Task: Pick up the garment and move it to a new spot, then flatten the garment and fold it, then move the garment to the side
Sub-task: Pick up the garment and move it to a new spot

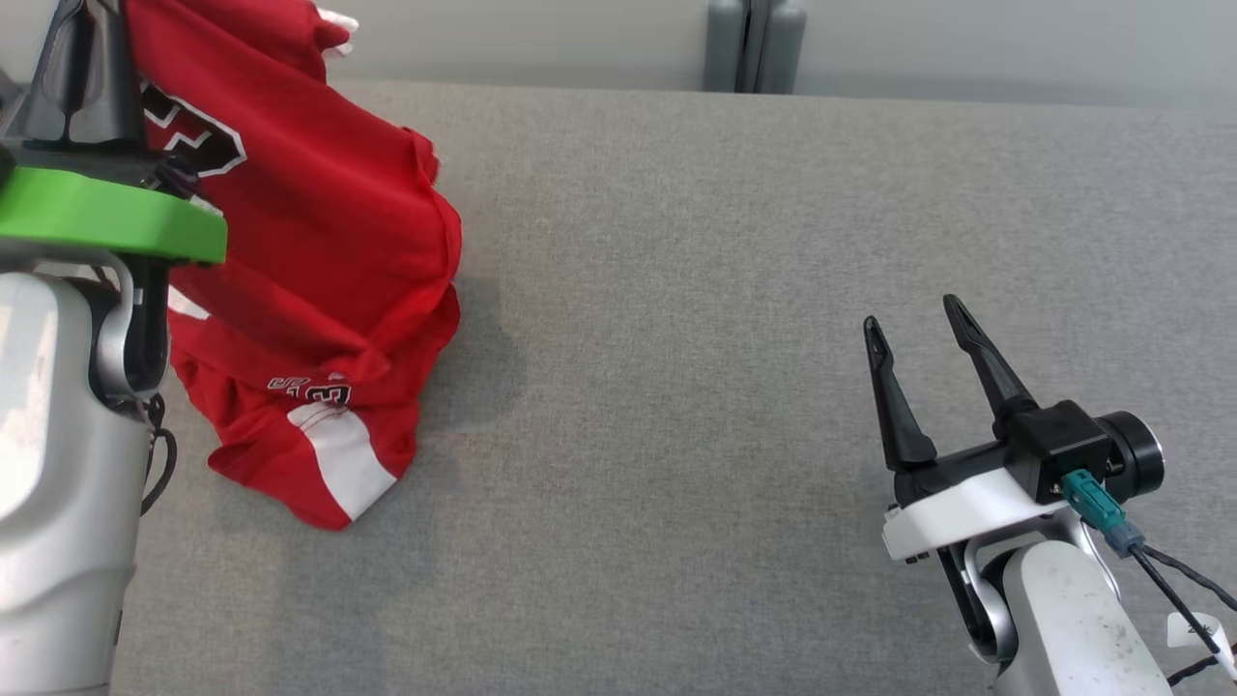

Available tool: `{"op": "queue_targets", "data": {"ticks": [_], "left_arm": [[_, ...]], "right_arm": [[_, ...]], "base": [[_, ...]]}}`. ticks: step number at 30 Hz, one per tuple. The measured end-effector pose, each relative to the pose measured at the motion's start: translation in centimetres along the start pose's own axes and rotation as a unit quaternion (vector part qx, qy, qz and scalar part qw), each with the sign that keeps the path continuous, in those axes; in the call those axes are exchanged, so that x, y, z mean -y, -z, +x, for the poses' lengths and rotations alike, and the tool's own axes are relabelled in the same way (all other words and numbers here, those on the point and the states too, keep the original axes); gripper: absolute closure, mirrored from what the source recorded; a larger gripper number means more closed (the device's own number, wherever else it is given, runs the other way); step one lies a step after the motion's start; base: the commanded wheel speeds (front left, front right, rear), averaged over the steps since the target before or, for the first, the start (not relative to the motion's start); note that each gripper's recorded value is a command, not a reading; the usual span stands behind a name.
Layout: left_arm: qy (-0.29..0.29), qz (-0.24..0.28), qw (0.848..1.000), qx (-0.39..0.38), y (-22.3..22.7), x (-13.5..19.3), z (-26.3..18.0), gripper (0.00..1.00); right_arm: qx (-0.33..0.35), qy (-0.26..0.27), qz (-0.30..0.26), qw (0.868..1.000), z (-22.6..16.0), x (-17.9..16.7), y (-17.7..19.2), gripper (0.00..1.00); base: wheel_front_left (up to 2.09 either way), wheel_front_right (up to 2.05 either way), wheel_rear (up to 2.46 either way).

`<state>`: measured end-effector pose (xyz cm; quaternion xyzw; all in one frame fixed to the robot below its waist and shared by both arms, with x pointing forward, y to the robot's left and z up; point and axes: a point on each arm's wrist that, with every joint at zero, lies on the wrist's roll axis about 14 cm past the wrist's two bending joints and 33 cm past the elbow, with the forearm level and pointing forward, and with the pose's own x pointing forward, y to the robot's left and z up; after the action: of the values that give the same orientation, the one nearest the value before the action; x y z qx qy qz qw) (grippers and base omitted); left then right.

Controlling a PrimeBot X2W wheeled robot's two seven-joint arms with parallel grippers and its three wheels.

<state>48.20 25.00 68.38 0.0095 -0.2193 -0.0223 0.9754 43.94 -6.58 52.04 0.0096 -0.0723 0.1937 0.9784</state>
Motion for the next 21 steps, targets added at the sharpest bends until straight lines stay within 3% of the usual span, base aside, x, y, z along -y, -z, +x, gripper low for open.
{"op": "queue_targets", "data": {"ticks": [10, 21], "left_arm": [[0.094, -0.062, 0.993, 0.045, -4.1, 8.6, 1.2, 1.00], [0.218, -0.150, 0.964, 0.024, -1.7, 21.7, 2.1, 1.00]], "right_arm": [[0.016, 0.043, -0.005, 0.999, -1.8, 2.7, -1.7, 0.00], [0.027, 0.123, -0.012, 0.992, -4.5, 7.9, -3.0, 0.00]], "base": [[0.00, 0.00, 0.00], [0.00, 0.00, 0.00]]}}
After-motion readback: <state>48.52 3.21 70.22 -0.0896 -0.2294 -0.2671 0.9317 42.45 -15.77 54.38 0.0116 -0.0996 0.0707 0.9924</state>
